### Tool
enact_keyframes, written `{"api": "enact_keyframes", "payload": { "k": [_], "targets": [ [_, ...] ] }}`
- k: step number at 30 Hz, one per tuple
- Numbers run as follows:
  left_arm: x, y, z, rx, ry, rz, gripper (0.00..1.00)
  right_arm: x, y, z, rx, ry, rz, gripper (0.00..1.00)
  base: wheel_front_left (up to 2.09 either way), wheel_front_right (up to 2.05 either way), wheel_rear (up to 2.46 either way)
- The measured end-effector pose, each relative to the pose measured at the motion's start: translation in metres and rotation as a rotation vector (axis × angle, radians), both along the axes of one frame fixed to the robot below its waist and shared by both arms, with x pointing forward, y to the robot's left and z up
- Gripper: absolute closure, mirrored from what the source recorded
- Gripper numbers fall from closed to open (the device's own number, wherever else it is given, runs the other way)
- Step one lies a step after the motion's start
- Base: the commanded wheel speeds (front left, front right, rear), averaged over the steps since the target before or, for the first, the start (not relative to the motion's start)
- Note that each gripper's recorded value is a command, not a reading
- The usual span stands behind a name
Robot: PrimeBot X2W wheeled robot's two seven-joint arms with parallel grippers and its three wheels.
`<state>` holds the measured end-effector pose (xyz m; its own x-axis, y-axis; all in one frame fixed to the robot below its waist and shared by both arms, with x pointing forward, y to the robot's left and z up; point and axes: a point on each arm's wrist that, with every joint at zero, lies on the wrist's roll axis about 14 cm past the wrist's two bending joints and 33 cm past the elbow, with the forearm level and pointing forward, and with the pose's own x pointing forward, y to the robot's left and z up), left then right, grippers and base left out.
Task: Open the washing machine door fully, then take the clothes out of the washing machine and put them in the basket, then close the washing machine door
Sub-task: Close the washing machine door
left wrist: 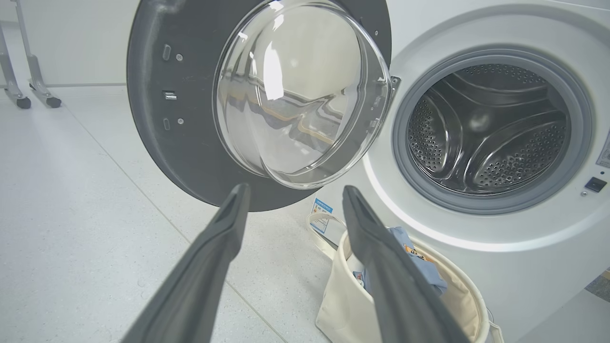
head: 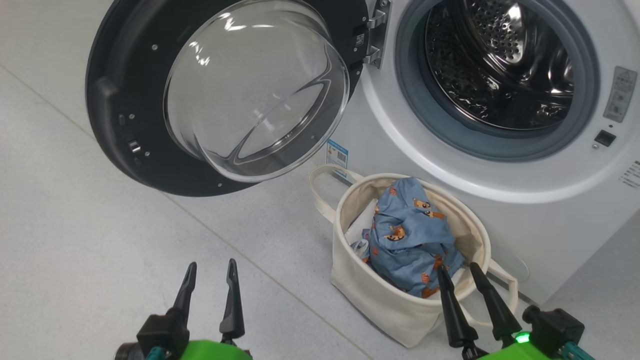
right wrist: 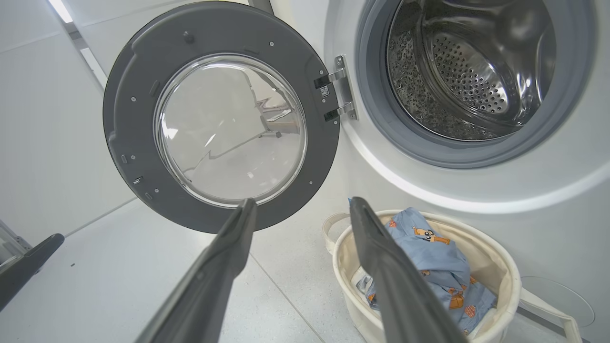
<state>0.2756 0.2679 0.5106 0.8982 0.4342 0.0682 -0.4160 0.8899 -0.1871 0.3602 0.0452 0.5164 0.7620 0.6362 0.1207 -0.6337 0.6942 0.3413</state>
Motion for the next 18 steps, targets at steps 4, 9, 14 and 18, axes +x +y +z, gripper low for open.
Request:
{"api": "enact_keyframes", "payload": {
  "k": [4,9,14,18],
  "targets": [
    [0.0013,-0.0011,-0.0012,0.0,0.005,-0.004,0.0,0.0008,-0.0009,-0.0015,0.0,0.005,-0.003,0.0,0.0,0.0,0.0],
    [0.0032,-0.0021,-0.0045,-0.001,0.019,-0.007,0.0,0.0032,-0.0017,-0.0058,0.0,0.018,-0.006,0.0,0.0,0.0,0.0],
    [0.004,-0.0031,-0.0054,0.0,0.023,-0.009,0.0,0.0039,-0.0013,-0.0079,0.0,0.024,-0.005,0.0,0.0,0.0,0.0],
    [0.0035,-0.0026,-0.0056,-0.005,0.024,-0.001,0.0,0.0042,-0.0004,-0.0088,-0.001,0.026,-0.002,0.0,0.0,0.0,0.0]
  ]
}}
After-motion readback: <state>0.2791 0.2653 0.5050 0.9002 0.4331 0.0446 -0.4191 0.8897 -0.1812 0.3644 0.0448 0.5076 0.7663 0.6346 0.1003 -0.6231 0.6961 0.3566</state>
